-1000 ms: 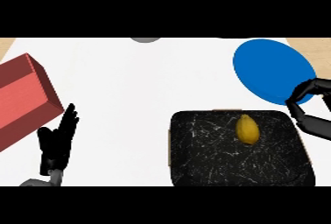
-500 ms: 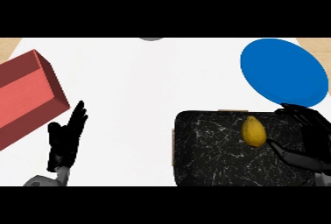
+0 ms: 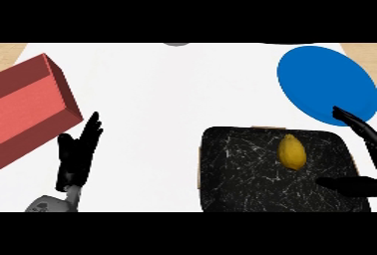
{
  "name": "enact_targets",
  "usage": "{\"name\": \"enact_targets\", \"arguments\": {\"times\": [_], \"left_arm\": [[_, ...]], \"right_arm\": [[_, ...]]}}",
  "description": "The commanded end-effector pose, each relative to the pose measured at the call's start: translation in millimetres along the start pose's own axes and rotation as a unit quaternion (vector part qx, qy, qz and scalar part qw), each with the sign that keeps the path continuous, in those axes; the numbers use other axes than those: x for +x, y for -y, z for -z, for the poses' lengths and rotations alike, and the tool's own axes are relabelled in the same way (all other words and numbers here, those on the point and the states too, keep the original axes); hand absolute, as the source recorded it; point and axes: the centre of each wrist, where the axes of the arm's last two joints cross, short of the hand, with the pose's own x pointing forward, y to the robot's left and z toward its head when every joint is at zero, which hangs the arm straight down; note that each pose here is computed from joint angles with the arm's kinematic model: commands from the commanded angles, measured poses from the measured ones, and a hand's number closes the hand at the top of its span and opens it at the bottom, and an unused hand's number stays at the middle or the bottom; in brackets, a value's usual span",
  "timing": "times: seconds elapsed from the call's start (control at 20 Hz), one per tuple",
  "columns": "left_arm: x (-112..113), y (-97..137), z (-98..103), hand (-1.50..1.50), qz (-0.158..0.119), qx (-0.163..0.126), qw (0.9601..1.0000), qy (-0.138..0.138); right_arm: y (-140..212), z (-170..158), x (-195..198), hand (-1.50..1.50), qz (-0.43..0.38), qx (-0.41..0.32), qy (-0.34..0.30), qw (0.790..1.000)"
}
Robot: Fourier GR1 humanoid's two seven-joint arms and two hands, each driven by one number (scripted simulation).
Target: Pick the lemon from the tray and place it in the plate
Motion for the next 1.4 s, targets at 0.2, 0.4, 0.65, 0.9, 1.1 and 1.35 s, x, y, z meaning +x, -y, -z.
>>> {"name": "enact_targets", "arguments": {"times": [0.2, 0.4, 0.65, 0.9, 1.1, 1.35], "left_arm": [[0.5, 14.7, 2.1, 0.00, 0.004, 0.001, 1.0000, -0.001], [-0.1, 9.2, -2.4, 0.00, 0.004, -0.001, 1.0000, -0.005], [4.3, 14.5, -16.7, 0.00, 0.003, -0.003, 1.0000, 0.000], [10.7, -0.3, 6.4, 0.00, 0.011, 0.000, 0.9999, 0.002], [14.8, 0.0, -12.1, 0.00, 0.009, -0.001, 0.9999, -0.010], [3.8, 0.1, 12.4, 0.00, 0.007, 0.000, 1.0000, 0.002]], "right_arm": [[29.5, 31.5, 41.0, -1.50, -0.130, 0.133, -0.072, 0.980], [20.7, 34.9, 50.6, -1.50, -0.128, 0.201, -0.118, 0.964], [8.3, 42.7, 50.1, -1.50, -0.142, 0.229, -0.148, 0.952], [-33.6, 59.2, 33.6, -1.50, -0.143, 0.238, -0.156, 0.948], [-5.8, 49.5, 18.2, -1.50, -0.135, 0.245, -0.151, 0.948], [-33.0, 54.1, 18.6, -1.50, -0.137, 0.248, -0.150, 0.947]]}}
